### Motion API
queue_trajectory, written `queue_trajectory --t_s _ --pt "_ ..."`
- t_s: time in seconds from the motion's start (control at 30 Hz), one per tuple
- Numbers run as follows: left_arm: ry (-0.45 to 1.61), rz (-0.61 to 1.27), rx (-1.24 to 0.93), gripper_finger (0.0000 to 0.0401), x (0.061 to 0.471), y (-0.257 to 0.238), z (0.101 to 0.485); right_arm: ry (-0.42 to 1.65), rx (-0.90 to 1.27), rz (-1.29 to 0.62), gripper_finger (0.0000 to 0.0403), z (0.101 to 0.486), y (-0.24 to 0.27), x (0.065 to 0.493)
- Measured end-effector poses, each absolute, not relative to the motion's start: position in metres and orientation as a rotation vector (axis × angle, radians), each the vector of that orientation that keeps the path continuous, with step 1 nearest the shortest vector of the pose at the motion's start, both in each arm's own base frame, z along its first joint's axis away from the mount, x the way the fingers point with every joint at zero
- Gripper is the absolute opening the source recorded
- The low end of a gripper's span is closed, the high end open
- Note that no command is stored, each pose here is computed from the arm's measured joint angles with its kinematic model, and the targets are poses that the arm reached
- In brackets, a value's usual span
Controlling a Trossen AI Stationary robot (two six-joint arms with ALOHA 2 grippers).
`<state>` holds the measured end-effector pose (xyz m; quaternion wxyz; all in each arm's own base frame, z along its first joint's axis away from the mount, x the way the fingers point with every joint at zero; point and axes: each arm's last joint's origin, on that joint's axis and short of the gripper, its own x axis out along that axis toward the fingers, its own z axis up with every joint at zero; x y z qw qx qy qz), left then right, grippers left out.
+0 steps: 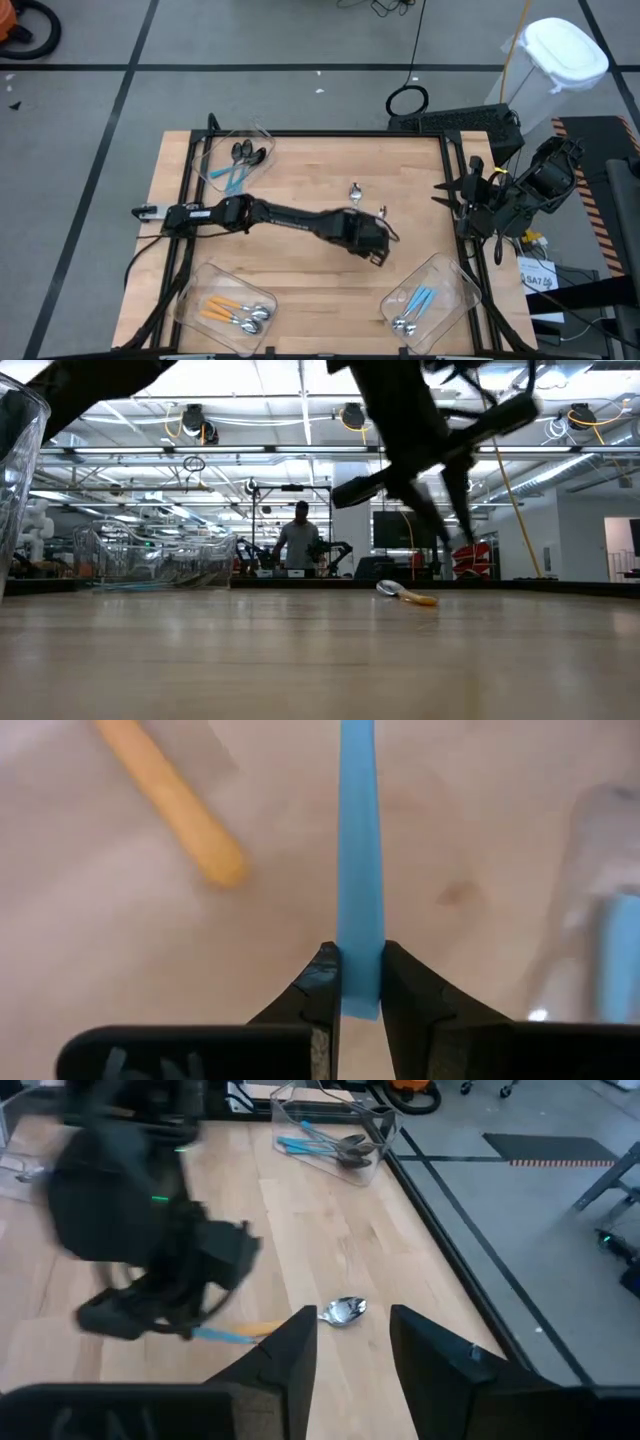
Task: Sort silverware by color (type)
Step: Put the light blue spoon into the bottom right transparent bin
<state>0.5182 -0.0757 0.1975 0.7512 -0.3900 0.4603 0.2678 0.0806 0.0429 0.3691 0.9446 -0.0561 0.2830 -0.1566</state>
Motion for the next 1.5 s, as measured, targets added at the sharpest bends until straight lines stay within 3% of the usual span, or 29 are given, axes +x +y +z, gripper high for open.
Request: queue_trajectory --t_s 0.2,0.6,1.0,1.27,1.5 --pt "0.923 0.581 -0.909 0.0045 0.516 -0.117 0.201 0.565 -0.035 -0.343 0.0125 0.369 0.043 0.08" --pt "0.874 0.583 -0.959 0.0045 0.508 -0.155 0.203 0.56 0.067 -0.386 0.0125 0.367 0.048 0.087" --pt "0.649 0.461 -1.058 0.0045 0.52 -0.177 0.218 0.61 0.423 -0.45 0.0125 0.358 0.067 0.103" --pt "0.525 0.413 -1.089 0.0045 0.524 -0.186 0.227 0.77 0.534 -0.392 0.0125 0.347 0.09 0.116" --pt "0.42 0.374 -1.122 0.0045 0.526 -0.197 0.235 0.79 0.591 -0.287 0.0125 0.347 0.11 0.119"
